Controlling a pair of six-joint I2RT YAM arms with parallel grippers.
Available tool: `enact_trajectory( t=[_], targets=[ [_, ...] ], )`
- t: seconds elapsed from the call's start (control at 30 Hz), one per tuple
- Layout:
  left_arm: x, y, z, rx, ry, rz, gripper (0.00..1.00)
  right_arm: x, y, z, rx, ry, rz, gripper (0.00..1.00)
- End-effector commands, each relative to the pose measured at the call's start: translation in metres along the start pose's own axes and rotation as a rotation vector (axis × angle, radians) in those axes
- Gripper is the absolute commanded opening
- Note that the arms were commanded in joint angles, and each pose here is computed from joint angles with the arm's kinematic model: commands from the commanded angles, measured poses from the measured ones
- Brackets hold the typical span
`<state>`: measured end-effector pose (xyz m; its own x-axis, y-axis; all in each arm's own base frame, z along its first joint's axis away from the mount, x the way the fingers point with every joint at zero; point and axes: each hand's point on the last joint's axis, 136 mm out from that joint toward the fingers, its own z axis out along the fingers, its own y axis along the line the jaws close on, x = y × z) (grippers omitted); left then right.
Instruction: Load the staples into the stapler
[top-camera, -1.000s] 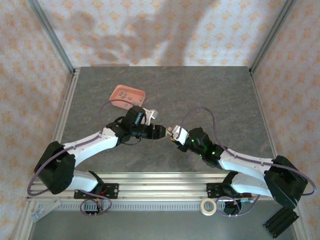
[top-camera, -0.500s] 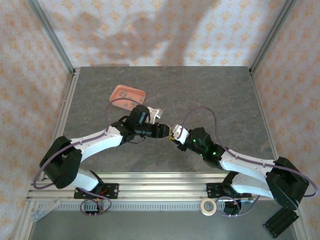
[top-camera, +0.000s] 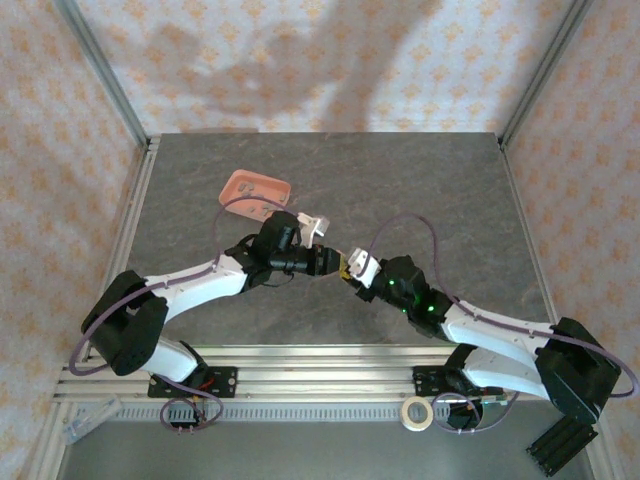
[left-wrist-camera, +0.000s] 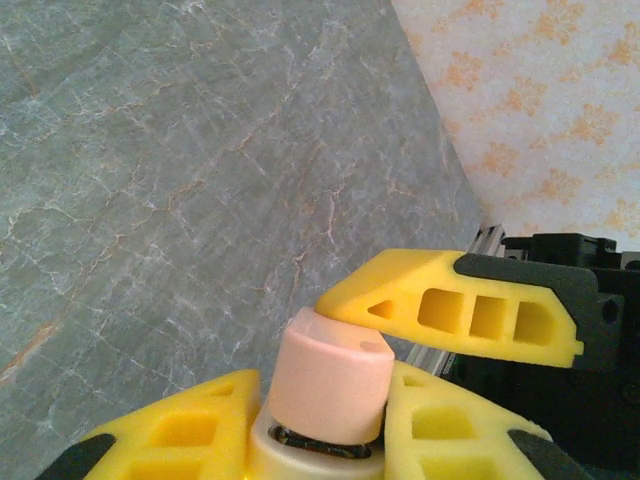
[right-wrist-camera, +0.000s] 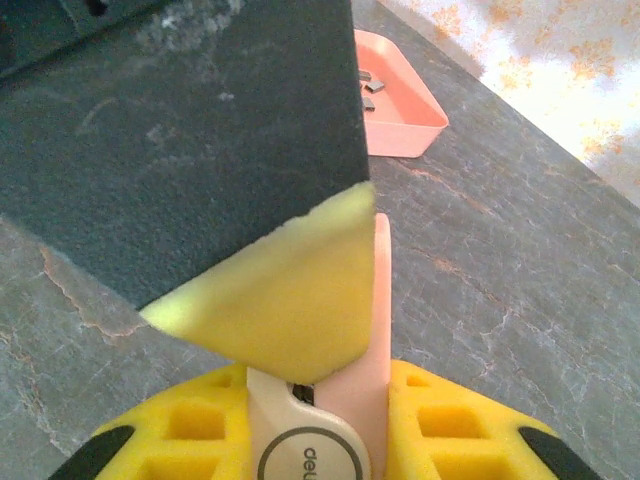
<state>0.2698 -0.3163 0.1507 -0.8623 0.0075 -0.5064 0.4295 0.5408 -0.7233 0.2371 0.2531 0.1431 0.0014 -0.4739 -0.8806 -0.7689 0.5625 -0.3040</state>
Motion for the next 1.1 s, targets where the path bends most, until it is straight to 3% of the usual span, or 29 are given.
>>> enact_trajectory(
  t=[0.0,0.23,0.43,0.63,1.07],
  targets=[
    [-0.008,-0.012,-0.006,0.032,-0.054,0.062,0.22,-0.013,-0.005,-0.005,0.019,-0.065,0.028,0.24],
    [-0.001,-0.002,-0.007,-0.003,-0.045,0.182,0.17,-0.006,-0.004,-0.013,-0.015,-0.043,0.082,0.42],
    [-0.001,-0.009,-0.009,0.043,-0.086,0.311,0.13,0.004,-0.004,-0.020,-0.053,-0.012,0.132,0.52],
    [-0.002,-0.009,-0.013,0.062,-0.165,0.423,0.09,0.005,0.000,-0.027,-0.109,0.014,0.155,0.56],
    [0.015,-0.012,-0.027,0.062,-0.149,0.681,0.08,-0.007,0.023,-0.018,-0.354,0.049,0.114,0.59]
  ],
)
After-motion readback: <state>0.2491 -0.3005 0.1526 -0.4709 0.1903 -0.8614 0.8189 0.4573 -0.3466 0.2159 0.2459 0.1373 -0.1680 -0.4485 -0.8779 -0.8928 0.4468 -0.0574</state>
